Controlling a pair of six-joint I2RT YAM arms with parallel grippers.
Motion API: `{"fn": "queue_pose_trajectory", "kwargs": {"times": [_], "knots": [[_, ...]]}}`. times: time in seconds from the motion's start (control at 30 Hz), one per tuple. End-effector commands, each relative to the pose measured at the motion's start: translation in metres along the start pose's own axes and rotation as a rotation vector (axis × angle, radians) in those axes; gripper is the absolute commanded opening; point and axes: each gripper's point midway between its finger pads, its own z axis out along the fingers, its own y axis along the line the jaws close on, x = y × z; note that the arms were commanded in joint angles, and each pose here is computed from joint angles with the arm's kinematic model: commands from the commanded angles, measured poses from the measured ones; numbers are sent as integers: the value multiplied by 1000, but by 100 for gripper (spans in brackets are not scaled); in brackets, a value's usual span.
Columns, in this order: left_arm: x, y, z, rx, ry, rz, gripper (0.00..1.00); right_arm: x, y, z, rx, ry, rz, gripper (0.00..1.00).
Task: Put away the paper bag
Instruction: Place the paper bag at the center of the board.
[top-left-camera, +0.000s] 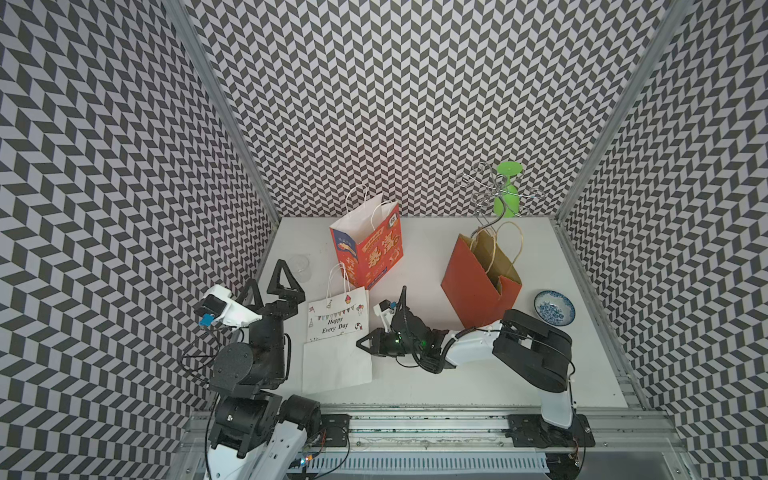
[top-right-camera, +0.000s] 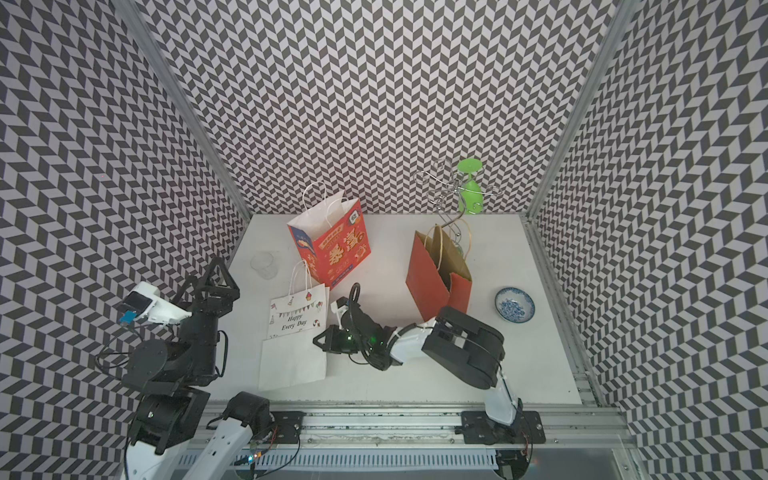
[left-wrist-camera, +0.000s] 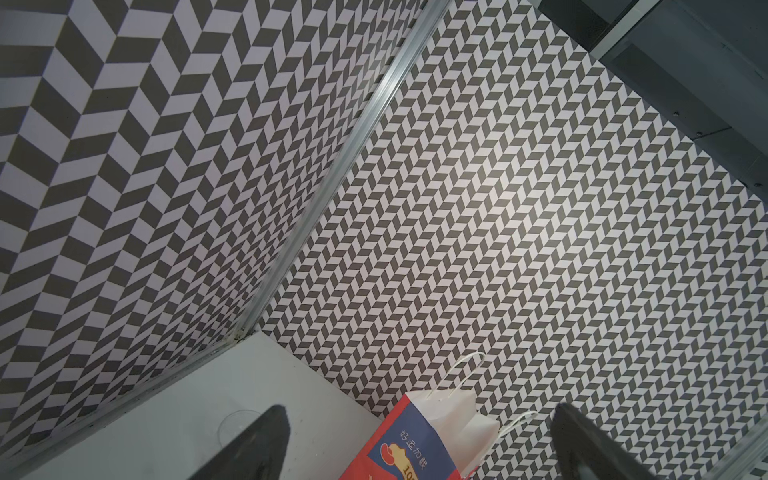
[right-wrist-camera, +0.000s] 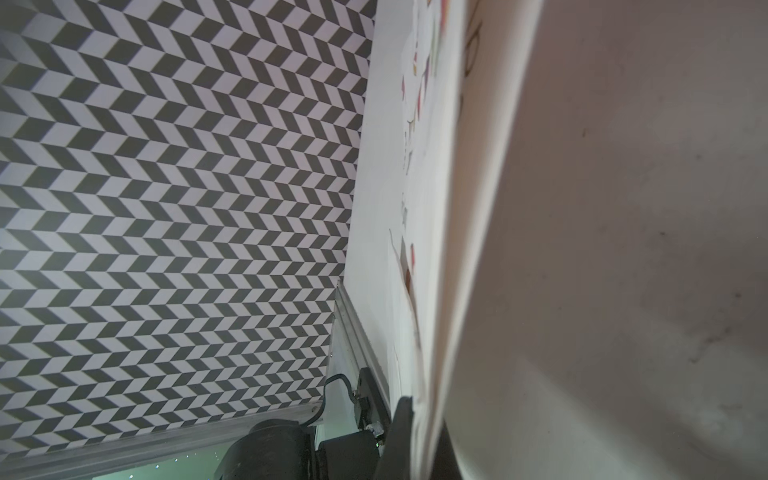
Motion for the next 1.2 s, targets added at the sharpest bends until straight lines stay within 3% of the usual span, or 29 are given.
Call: {"fn": "queue_pose_trajectory", "kwargs": {"times": [0.0, 0.4, 0.5, 0.63, 0.87, 0.97, 1.17], "knots": [[11, 1, 2, 7, 34, -2, 99, -10, 7, 10, -31, -47, 45, 0], [23, 6, 4, 0, 55, -16, 99, -13, -32, 39, 26, -71, 255, 5], [25, 6, 4, -1, 58, -20, 99, -17, -37, 43, 52, -86, 261, 14], [28, 6, 5, 3, 64, -22, 100, -19, -45, 42, 92, -107, 274, 43], [32, 7, 7, 3, 73, -18, 100, -27, -56, 9, 178, -203, 263, 68], [34, 7, 7, 3, 77, -18, 99, -30, -55, -12, 205, -241, 246, 76], [40, 4, 9, 28, 93, -21, 100, -47, -26, -57, 202, -344, 116, 77]]}}
